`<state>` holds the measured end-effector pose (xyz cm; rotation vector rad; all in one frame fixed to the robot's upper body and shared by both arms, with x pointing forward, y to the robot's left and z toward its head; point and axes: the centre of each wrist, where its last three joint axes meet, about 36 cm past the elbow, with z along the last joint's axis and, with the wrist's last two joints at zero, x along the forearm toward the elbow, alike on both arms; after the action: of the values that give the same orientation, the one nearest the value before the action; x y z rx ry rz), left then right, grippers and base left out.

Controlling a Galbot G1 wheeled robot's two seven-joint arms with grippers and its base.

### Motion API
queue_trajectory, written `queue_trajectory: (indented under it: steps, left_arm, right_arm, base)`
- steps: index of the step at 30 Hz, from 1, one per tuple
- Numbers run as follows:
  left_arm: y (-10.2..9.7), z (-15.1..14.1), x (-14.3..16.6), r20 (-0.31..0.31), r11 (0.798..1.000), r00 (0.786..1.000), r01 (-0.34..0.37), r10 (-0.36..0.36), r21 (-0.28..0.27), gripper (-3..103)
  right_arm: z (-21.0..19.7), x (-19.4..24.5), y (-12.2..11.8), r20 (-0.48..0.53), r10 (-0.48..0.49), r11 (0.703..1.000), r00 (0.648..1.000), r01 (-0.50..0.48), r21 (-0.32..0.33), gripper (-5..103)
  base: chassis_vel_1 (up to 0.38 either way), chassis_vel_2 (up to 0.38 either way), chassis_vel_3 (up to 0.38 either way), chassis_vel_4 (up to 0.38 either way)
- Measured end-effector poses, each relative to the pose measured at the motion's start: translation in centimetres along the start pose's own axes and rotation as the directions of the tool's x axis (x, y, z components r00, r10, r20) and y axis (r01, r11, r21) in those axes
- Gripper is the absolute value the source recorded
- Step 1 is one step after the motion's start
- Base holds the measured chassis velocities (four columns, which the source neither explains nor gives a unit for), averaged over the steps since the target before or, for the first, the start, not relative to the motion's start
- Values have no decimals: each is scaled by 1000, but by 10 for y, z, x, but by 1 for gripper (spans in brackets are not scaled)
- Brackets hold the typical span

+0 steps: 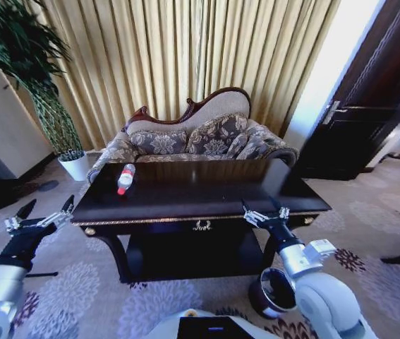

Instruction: Move to the front of the table and place the trash on the table into the trash bin.

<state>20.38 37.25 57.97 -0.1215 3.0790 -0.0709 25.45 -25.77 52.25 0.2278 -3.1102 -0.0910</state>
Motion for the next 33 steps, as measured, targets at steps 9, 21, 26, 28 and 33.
queue_trajectory:
  steps: [9, 21, 26, 28, 33]
  left_arm:
    - [0, 0, 1, -3, 1000, 1000, 0, 0, -2, 100]
    - [-1, -4, -6, 9, 999, 1000, -16, 16, -28, 100]
    - [-2, -4, -7, 1, 1000, 1000, -9, 9, -24, 100]
    - [-2, -4, -8, -2, 1000, 1000, -6, 6, -23, 100]
    - [-5, -9, -16, -43, 1000, 999, 14, -14, -12, 100]
  right_arm:
    - [3, -3, -2, -8, -8, 1000, 1000, 8, 7, 100]
    - [11, -36, -29, -12, -18, 999, 1000, 18, 28, 100]
    - [8, -42, -36, -8, -17, 1000, 1000, 17, 25, 100]
    - [8, -42, -37, -8, -17, 1000, 1000, 18, 24, 100]
    - [3, -49, -41, 10, -24, 1000, 1000, 24, 18, 100]
  base:
    - [-74, 76, 79, -76]
    - [0, 0, 0, 0]
    - [0, 0, 0, 0]
    - [0, 0, 0, 0]
    - [0, 0, 0, 0]
